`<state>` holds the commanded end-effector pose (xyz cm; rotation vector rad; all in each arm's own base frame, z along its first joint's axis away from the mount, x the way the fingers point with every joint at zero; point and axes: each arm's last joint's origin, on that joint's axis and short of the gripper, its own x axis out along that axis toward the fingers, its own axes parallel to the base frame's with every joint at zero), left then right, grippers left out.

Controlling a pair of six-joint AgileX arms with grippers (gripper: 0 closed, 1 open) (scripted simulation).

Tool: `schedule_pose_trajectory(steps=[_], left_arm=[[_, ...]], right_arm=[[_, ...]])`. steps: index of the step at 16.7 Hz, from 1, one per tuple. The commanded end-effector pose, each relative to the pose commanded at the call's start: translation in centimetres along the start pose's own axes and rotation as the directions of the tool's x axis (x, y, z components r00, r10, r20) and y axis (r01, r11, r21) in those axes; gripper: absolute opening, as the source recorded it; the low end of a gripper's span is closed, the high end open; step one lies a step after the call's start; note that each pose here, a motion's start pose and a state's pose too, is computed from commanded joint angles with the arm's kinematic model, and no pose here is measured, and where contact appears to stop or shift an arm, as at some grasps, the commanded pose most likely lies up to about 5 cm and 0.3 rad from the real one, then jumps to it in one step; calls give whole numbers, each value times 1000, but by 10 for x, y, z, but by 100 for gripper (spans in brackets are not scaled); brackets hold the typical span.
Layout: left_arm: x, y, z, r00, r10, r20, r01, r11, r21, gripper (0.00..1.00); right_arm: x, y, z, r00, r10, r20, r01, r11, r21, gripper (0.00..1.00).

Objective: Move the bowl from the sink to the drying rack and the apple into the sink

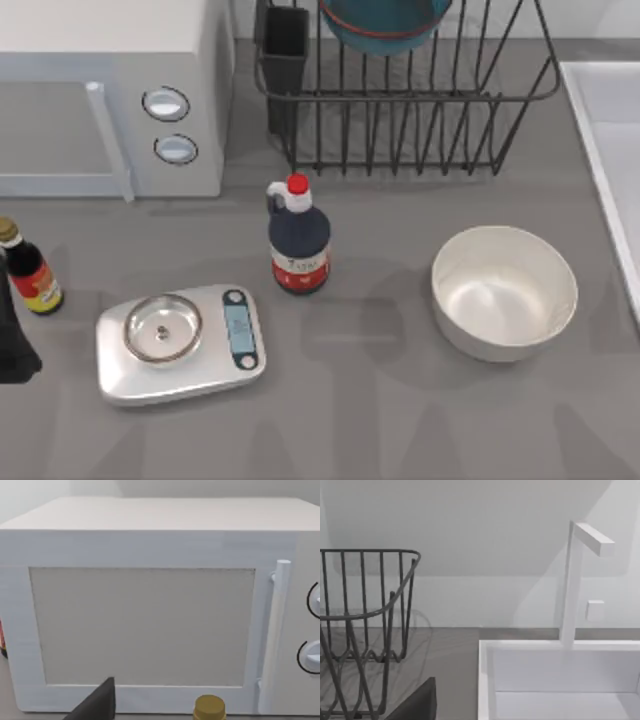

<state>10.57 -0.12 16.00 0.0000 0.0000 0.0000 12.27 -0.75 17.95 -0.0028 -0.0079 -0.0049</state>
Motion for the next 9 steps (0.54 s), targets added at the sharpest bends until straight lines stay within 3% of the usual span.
schedule_pose_trajectory(steps=[9], left_arm=[[0, 0, 0, 1000, 0, 0, 0, 1000, 0, 100]], right_arm=[[-17, 6, -19, 1000, 5, -8, -5, 1000, 3, 100]])
